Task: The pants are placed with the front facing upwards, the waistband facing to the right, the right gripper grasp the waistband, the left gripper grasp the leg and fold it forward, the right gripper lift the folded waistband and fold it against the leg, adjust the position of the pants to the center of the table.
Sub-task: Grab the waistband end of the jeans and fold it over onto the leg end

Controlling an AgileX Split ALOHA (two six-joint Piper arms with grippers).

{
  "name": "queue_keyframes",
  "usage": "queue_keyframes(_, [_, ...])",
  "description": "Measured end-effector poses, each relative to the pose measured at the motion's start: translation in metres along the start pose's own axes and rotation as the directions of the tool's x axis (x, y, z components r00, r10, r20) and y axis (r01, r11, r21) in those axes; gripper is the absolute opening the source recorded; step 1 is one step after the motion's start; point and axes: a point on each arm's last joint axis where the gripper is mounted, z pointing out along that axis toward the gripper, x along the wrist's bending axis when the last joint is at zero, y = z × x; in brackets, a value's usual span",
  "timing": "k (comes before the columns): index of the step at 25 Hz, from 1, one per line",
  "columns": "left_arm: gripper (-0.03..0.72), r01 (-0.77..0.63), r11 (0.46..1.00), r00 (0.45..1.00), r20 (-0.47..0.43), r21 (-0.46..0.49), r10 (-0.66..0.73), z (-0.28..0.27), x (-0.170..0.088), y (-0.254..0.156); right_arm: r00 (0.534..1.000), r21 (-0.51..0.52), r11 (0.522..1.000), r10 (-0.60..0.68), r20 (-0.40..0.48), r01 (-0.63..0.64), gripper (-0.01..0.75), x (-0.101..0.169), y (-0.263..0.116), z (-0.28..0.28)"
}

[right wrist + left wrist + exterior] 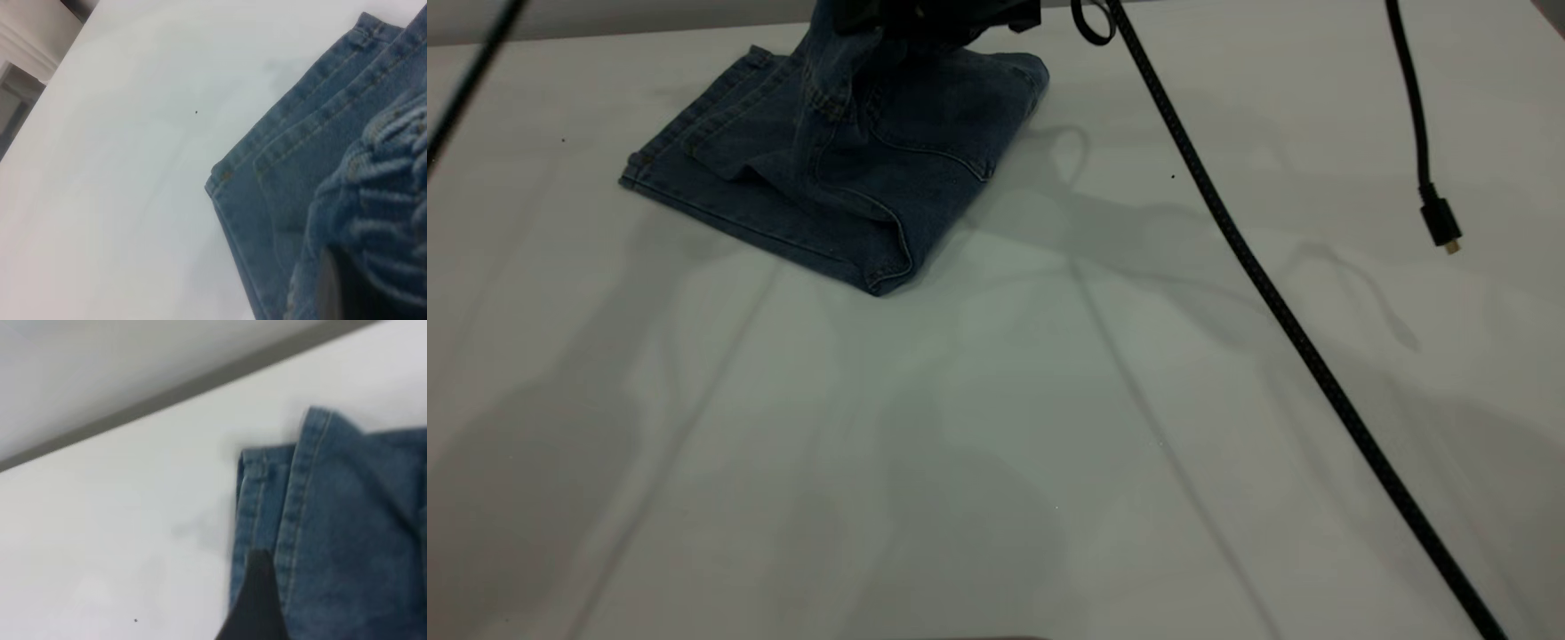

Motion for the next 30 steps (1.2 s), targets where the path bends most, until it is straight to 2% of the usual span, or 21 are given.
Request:
queue_keyframes(3, [0.579,0.043,0.999,0.999,0.013,-0.024,-0.042,-0.012,0.0,0.004,1.0,0.004,1.0,-0.002,-0.022,0.002,0.156,-0.003,-0.003,0.011])
queue_keyframes(6, [0.579,0.057,0.998,0.998,0.027,-0.026,-0.056,-0.013,-0.001,0.005,0.997,0.008,1.0,0.005,-0.073,-0.004,0.317,0.002,-0.006,0.021])
queue_keyframes(9, [0.579,0.06,0.998,0.998,0.031,-0.026,-0.059,-0.013,-0.001,0.005,0.992,0.012,0.999,0.039,-0.121,-0.038,0.519,0.012,-0.005,0.027])
queue_keyframes(11, [0.579,0.06,0.998,0.998,0.032,-0.026,-0.06,-0.013,-0.001,0.005,0.988,0.019,0.998,0.056,-0.147,-0.054,0.619,0.017,-0.005,0.028])
queue_keyframes(13, [0.579,0.061,0.998,0.998,0.034,-0.026,-0.06,-0.013,-0.001,0.005,0.986,0.029,0.999,0.05,-0.16,-0.046,0.671,0.019,-0.005,0.028])
queue_keyframes(17, [0.579,0.067,0.997,0.997,0.045,-0.027,-0.066,-0.013,-0.002,0.005,0.985,0.055,0.998,0.037,-0.169,-0.028,0.674,0.016,-0.005,0.026])
queue_keyframes(23, [0.579,0.079,0.996,0.994,0.081,-0.028,-0.076,-0.013,-0.006,0.005,0.961,0.094,0.995,0.035,-0.274,-0.01,0.605,0.018,0.001,0.017])
queue_keyframes(27, [0.579,0.07,0.998,0.988,0.136,-0.008,-0.068,-0.008,-0.012,0.002,0.978,0.177,0.984,0.008,-0.208,0.029,0.586,-0.008,0.003,0.007])
queue_keyframes(30, [0.579,0.018,0.997,0.987,0.16,0.072,-0.029,0.012,-0.019,-0.013,0.992,0.254,0.967,0.025,-0.125,0.007,0.586,-0.035,0.007,-0.007])
